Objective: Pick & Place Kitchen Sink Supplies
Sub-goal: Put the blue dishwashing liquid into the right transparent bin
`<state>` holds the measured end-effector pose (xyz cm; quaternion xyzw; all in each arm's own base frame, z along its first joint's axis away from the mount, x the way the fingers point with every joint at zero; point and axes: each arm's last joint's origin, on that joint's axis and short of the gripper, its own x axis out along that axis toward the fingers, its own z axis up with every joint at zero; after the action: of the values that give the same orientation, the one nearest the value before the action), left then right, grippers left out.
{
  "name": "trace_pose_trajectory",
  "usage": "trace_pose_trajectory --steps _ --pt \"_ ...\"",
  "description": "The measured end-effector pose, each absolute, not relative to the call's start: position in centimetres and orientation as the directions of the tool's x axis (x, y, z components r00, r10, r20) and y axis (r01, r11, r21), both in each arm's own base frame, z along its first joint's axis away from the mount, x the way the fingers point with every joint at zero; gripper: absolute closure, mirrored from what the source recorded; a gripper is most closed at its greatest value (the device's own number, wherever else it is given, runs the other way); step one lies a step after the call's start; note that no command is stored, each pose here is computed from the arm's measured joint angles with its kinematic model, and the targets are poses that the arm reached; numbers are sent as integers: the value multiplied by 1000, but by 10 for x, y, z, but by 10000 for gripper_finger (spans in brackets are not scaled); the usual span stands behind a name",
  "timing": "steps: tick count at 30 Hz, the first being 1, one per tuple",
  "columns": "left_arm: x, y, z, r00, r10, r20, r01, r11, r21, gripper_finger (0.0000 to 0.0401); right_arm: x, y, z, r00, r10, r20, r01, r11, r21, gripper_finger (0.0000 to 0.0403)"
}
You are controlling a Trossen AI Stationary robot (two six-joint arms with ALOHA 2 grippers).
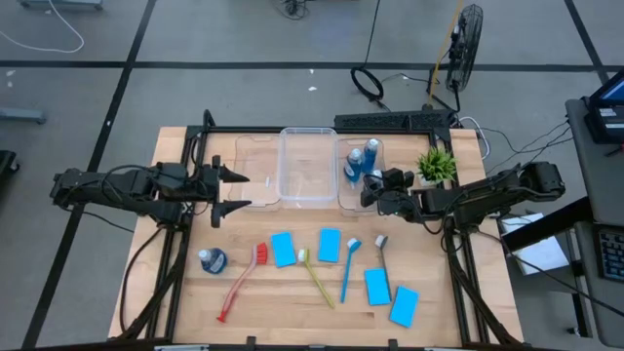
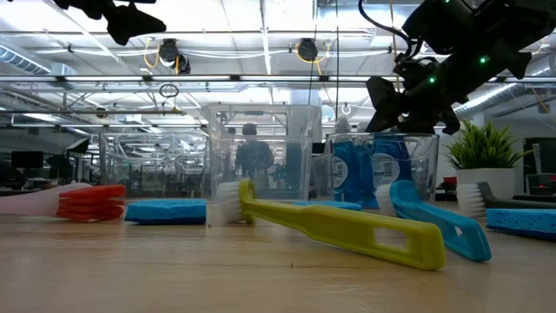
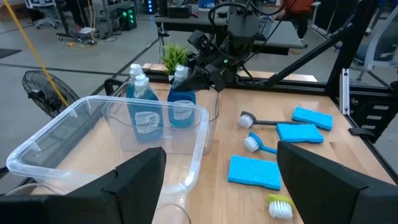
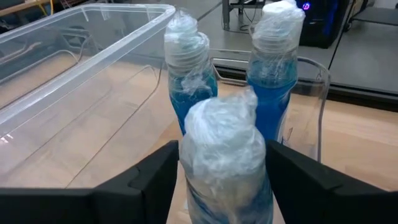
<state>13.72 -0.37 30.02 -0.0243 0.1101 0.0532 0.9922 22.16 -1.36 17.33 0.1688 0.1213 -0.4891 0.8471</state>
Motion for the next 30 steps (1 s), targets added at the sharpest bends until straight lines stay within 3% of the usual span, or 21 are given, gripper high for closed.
trace_pose_trajectory --steps 16,30 --pt "137 -4 298 965 100 -241 -113 993 -39 95 212 -14 200 542 -786 -298 840 521 151 159" --pt "137 -4 299 966 99 -238 -113 993 -46 95 206 -14 246 619 -783 -69 780 601 173 178"
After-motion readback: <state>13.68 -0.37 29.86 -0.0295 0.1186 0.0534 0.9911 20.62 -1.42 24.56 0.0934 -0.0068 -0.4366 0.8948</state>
